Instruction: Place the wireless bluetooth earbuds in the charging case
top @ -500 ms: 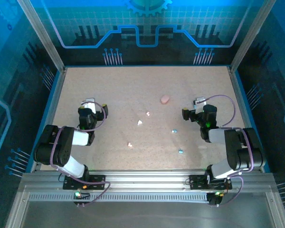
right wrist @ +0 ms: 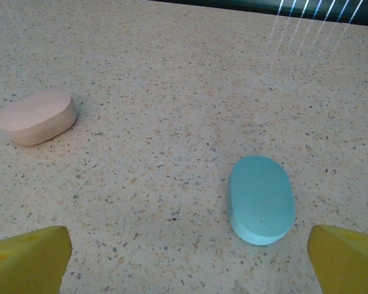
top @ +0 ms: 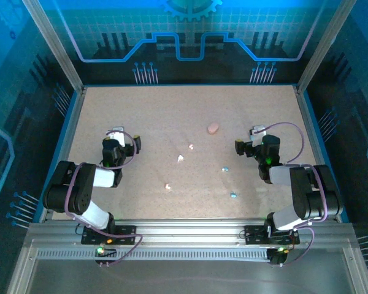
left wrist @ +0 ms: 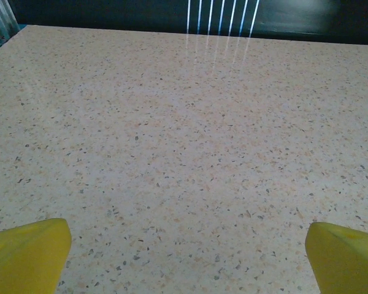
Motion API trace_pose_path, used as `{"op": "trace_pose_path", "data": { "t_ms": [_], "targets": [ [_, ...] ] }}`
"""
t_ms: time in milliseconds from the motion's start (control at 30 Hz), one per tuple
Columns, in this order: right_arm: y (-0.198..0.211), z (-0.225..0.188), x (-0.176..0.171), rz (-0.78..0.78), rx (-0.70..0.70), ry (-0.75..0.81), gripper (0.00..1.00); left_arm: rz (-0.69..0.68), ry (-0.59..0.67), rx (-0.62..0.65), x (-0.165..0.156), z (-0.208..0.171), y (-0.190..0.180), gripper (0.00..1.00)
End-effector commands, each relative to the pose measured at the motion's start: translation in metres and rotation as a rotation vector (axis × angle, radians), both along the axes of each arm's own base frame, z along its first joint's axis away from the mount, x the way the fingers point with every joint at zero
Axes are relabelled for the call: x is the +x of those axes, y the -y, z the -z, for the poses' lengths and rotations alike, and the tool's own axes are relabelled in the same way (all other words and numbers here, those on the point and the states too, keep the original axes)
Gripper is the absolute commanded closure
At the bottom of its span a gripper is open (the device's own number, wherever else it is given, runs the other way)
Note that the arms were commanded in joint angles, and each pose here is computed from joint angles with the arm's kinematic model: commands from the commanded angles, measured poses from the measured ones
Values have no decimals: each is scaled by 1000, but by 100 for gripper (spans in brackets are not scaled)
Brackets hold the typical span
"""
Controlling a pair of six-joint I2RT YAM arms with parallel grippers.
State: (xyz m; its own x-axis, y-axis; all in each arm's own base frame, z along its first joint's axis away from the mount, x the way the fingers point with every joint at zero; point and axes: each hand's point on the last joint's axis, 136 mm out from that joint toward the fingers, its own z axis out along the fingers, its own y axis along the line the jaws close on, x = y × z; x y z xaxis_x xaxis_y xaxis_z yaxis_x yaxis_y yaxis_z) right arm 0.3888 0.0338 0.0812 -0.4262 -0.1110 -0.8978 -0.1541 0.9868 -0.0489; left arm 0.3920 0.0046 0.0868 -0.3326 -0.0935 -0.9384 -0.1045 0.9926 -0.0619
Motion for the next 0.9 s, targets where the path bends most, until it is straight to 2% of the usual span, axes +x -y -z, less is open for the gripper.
{"op": "trace_pose_path", "data": {
  "t_ms": [0,467,600,733,867],
  "targets": [
    [1,-13,9,2,15,44,0,24,19,0,6,-9,1,1],
    [0,-13,9,1,8,49,0,3,55,2,0,-12,-3,1],
    [-5,-17,8,-19,-3,49,0,-3,110,-1,-10,-21,-4,1],
    [-3,-22,9,-3,-8,40,0,-26,109,-2,-15,-35,-8,1],
    [9,-35,9,69,42,-58,0,-66,95,-21,-21,-57,-14,1]
  ]
}}
